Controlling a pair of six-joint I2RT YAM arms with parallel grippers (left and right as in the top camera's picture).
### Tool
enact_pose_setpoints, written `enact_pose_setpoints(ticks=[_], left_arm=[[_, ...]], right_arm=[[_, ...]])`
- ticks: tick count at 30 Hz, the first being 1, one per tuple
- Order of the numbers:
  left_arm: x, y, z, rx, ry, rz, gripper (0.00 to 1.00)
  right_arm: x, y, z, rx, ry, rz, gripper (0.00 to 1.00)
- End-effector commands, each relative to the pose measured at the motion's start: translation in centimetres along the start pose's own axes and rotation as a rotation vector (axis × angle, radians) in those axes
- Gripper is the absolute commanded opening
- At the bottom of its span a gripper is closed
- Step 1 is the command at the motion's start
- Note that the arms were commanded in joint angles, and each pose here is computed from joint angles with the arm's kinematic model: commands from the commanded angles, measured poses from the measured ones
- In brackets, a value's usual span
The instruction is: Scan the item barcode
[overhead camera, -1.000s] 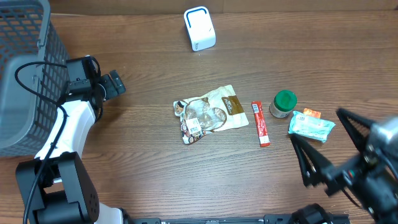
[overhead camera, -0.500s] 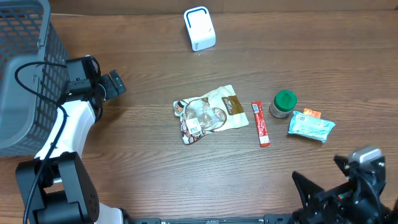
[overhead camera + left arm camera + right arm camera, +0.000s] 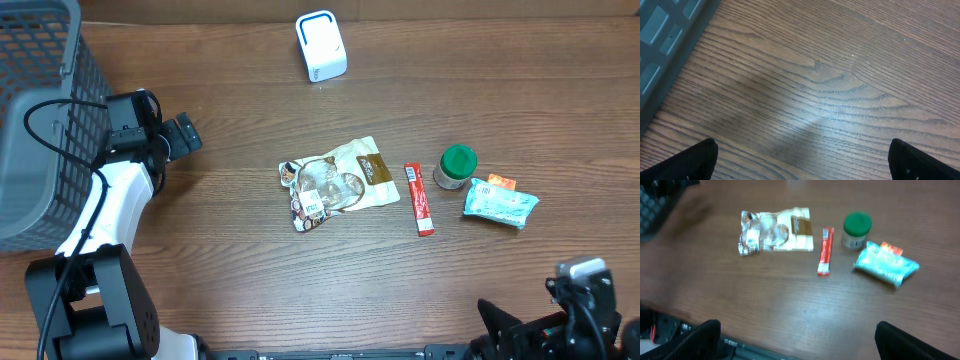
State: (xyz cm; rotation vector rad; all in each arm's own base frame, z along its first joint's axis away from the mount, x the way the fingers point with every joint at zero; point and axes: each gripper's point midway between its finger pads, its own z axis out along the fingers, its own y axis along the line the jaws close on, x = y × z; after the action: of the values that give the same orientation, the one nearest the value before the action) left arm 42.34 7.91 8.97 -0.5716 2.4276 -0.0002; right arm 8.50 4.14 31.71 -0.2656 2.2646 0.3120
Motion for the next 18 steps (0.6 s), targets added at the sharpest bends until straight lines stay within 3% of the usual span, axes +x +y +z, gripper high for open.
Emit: enact_pose_setpoints(ticks=[1, 9, 18], left_arm=[[-1.3, -0.4, -1.0, 0.015, -0.039, 0.014, 1.00], [-1.3, -0.4, -1.0, 0.015, -0.039, 0.014, 1.00], [-1.3, -0.4, -1.0, 0.015, -0.039, 0.014, 0.99]], right_arm=[[-1.5, -0.5, -0.5, 0.032, -0.127, -0.030, 1.00], [-7.3, -1.3, 0.3, 0.078, -0.540, -0.045, 1.00], [-11.1, -1.1, 2.0, 0.039, -0.926, -0.080, 1.00]])
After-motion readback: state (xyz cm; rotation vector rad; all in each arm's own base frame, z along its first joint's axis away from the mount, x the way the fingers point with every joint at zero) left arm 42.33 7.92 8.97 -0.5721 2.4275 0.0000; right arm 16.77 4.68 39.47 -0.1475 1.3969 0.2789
